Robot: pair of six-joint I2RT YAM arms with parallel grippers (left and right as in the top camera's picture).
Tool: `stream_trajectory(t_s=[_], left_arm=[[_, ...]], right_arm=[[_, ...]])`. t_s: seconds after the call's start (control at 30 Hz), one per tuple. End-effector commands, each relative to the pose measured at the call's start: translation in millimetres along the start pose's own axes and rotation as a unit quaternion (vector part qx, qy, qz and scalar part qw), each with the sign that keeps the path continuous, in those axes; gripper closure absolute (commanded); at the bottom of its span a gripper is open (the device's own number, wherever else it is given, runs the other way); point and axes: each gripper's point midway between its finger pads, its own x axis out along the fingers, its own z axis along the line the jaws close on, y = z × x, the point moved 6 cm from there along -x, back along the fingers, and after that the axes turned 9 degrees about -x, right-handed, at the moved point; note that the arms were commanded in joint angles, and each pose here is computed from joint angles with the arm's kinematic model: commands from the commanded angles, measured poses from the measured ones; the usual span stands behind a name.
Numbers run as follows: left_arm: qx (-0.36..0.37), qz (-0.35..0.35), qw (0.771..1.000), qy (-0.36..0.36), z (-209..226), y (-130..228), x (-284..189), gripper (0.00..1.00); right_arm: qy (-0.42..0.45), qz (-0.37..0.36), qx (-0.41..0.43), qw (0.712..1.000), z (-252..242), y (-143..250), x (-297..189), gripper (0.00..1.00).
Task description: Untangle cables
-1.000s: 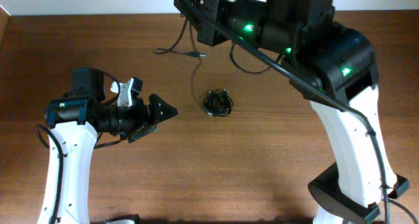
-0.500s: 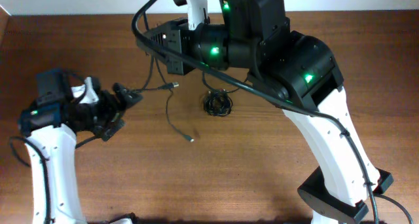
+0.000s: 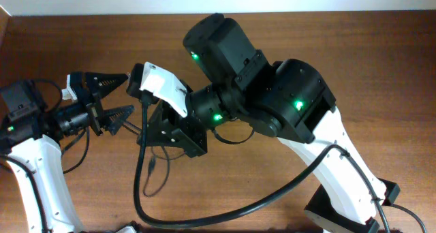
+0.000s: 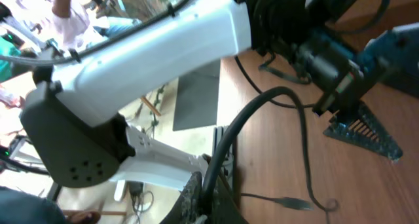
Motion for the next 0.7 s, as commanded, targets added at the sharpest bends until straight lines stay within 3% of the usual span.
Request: stream_trajectory(t_s=[0.0, 0.2, 0.4, 0.47, 0.53, 0.6, 0.67], left_arm=[[0.002, 0.069, 0.996, 0.06, -17, 17, 1, 0.01], [0.015, 0.143, 0.989, 0.029, -16, 46, 37, 0.01], [0.008, 0.116, 0.993, -0.012, -8, 42, 44, 0.06], [0.009, 0.065, 0.996, -0.058, 2, 30, 45, 0.09], [-0.027, 0.037, 0.996, -0.082, 7, 25, 45, 0.15], [-0.101, 0.03, 0.991, -0.083, 6, 24, 45, 0.13], [-0.124, 0.023, 0.989, -0.076, 2, 21, 46, 0.11]], right_arm=[[0.088, 0.04, -0.018, 0.995, -19, 11, -2, 0.96], [0.18, 0.066, -0.021, 0.981, -40, 15, -8, 0.96], [0.288, 0.09, 0.011, 0.953, -61, 21, -20, 0.96], [0.342, 0.095, 0.036, 0.934, -71, 24, -28, 0.96], [0.364, 0.102, 0.036, 0.925, -75, 25, -32, 0.96], [0.379, 0.106, 0.036, 0.919, -77, 26, -35, 0.96], [0.379, 0.106, 0.036, 0.919, -77, 26, -35, 0.96]])
